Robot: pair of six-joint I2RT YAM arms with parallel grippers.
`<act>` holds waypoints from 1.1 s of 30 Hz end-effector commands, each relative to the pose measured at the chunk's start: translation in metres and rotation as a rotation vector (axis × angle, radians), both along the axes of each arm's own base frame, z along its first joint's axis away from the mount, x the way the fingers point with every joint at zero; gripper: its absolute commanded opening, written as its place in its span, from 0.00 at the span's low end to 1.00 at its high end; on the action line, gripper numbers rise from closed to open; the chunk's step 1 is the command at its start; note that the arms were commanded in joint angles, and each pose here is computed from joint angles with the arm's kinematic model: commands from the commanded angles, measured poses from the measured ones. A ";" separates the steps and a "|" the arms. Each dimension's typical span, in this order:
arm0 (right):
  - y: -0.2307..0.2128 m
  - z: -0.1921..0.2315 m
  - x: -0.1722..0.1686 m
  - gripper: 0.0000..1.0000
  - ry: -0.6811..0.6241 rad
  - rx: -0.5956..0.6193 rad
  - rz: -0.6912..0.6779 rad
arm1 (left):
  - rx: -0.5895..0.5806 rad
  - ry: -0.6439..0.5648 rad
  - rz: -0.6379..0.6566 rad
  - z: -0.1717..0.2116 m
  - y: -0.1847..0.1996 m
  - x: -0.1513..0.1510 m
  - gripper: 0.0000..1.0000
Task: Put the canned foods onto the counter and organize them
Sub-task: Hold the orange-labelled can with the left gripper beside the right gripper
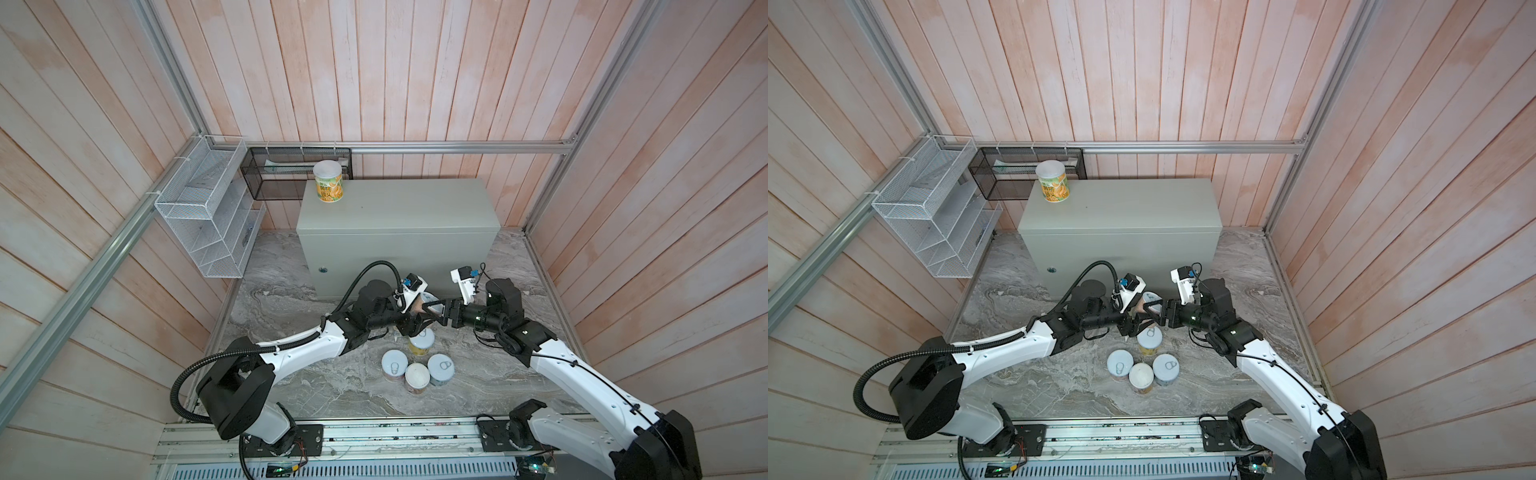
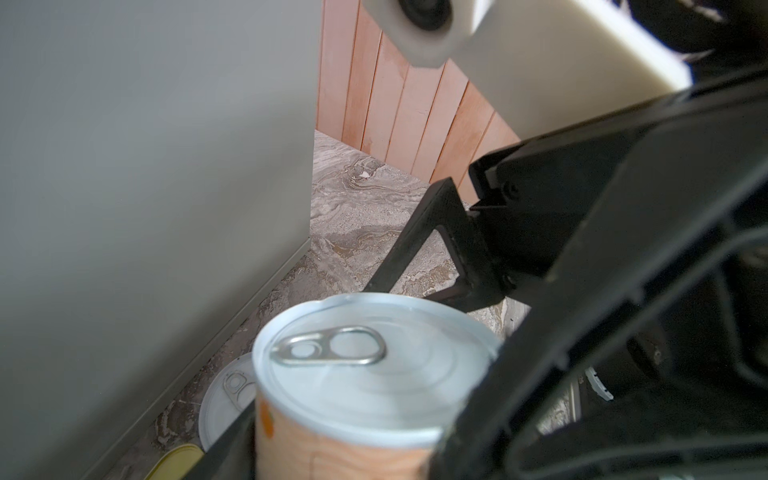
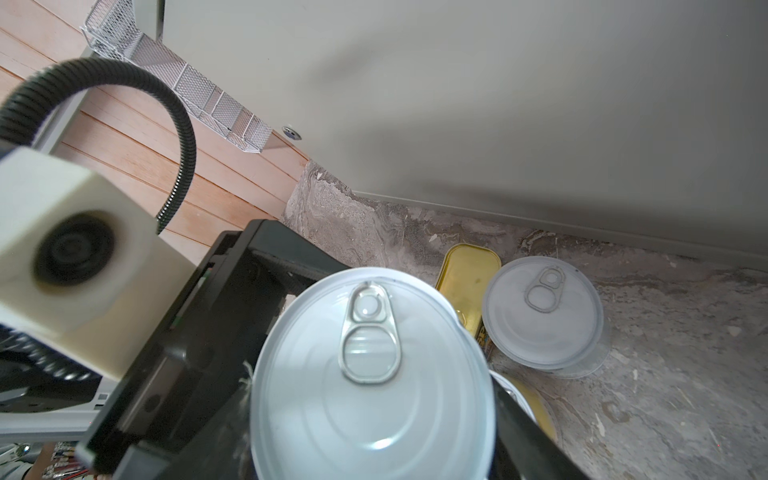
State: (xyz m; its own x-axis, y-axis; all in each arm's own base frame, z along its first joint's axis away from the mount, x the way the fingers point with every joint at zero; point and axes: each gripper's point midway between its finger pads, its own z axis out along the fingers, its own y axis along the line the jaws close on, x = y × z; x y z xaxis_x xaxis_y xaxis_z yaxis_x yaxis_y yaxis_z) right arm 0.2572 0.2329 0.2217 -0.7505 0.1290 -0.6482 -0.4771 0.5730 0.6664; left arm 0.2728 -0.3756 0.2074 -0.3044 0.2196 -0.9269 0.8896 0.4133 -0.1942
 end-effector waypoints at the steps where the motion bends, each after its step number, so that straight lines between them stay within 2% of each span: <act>1: 0.002 0.022 -0.004 0.76 -0.102 0.038 0.020 | -0.062 -0.004 0.109 0.027 0.006 0.022 0.44; 11: -0.004 0.017 0.000 0.83 -0.119 0.024 -0.021 | -0.068 0.014 0.164 0.030 0.014 0.024 0.44; 23: -0.008 0.006 0.006 0.83 -0.115 0.003 -0.056 | -0.034 0.027 0.288 0.024 0.039 0.027 0.44; 29: -0.006 0.000 0.009 0.83 -0.119 0.004 -0.057 | -0.021 0.032 0.295 0.021 0.049 0.020 0.43; 33: -0.007 -0.009 0.011 0.88 -0.114 -0.014 -0.066 | -0.026 0.031 0.295 0.022 0.056 0.013 0.43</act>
